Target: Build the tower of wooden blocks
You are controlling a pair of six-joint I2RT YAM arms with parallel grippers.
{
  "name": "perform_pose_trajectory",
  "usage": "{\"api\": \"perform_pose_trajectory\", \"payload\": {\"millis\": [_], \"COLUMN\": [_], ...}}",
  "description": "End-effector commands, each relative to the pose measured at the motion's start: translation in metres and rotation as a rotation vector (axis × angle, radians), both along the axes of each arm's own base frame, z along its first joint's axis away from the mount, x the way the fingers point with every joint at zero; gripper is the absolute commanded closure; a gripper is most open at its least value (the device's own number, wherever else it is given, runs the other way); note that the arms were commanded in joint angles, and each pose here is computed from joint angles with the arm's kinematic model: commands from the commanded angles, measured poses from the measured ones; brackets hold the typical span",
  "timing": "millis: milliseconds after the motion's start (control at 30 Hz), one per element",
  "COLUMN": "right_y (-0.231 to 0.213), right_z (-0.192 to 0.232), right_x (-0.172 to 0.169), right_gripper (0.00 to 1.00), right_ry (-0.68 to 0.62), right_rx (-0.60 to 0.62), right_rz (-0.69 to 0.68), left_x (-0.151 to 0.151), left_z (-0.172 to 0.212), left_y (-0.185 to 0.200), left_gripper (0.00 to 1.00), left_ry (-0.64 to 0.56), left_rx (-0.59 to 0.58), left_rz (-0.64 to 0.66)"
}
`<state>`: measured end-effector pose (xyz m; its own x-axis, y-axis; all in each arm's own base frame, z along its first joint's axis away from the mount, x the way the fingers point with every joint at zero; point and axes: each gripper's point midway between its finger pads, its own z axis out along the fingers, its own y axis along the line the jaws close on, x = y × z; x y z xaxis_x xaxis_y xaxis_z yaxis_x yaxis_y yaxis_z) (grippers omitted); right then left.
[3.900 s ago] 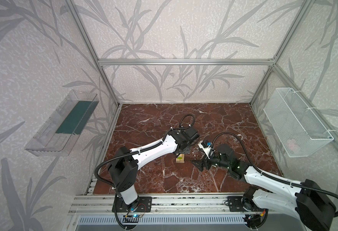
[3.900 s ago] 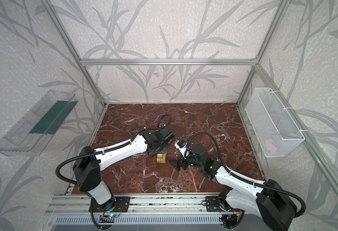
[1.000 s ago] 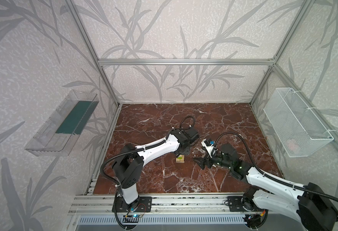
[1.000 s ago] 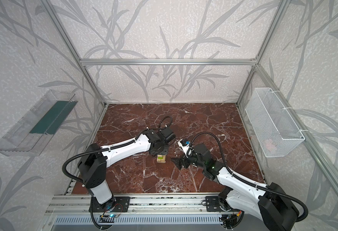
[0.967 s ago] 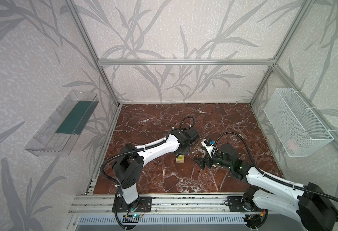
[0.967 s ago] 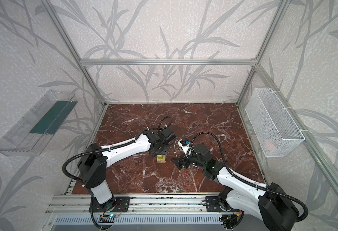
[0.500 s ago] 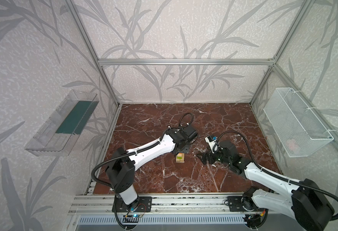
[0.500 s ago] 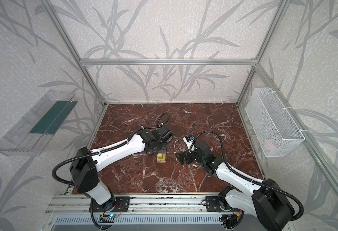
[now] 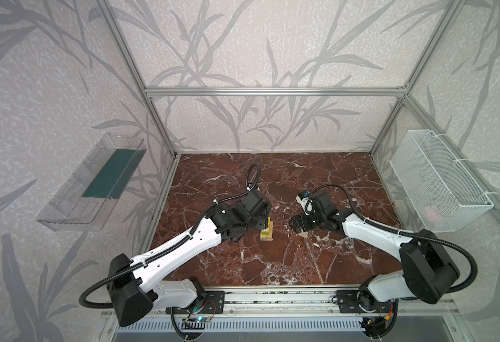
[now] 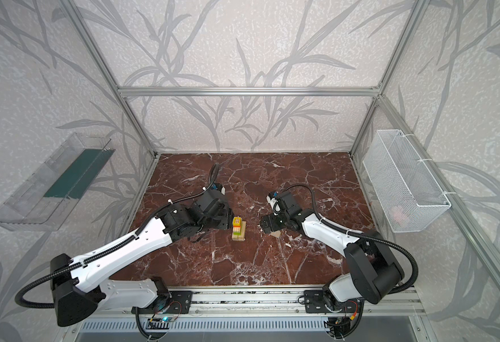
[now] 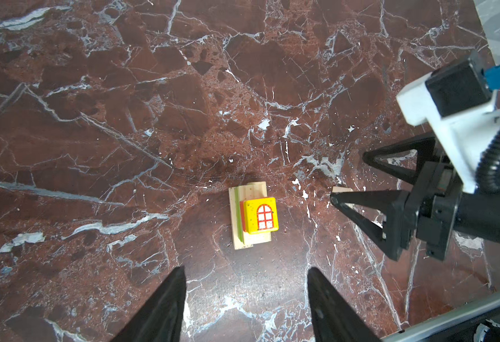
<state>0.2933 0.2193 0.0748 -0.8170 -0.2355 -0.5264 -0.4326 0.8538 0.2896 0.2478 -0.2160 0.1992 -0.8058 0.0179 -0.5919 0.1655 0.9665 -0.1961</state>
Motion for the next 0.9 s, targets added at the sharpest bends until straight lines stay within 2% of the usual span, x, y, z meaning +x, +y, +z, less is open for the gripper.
{"api": "perform_pose_trajectory", "payload": {"millis": [0, 300, 633, 867], "right_y": [0.001, 0.010, 0.000, -0.005], "right_z": [-0.004, -0.024, -0.041, -0.045], "right_x": [-0.003, -0.008, -0.035, -0.055], "right_gripper": [0.06, 0.17, 0.20, 0.29], "right_ry": [0.060, 0.146, 0.192, 0.193], "right_rx": [-0.022, -0.029, -0.115, -0.196], "right_rz": [0.052, 0.095, 0.119, 0.135], "left_x": [-0.003, -0.014, -0.016, -0.017], "left_z": [0.005, 0.006, 0.001, 0.002], "left_y": [0.006, 0.017, 0.021, 0.023], "left_gripper": [0.34, 0.31, 0.30, 0.29], "left_ry": [-0.033, -0.049, -0.055, -0.063], "left_rx": [-0.026, -0.069, -0.085, -0.097], "left_rz": [-0.007, -0.001, 0.015, 0.016]}}
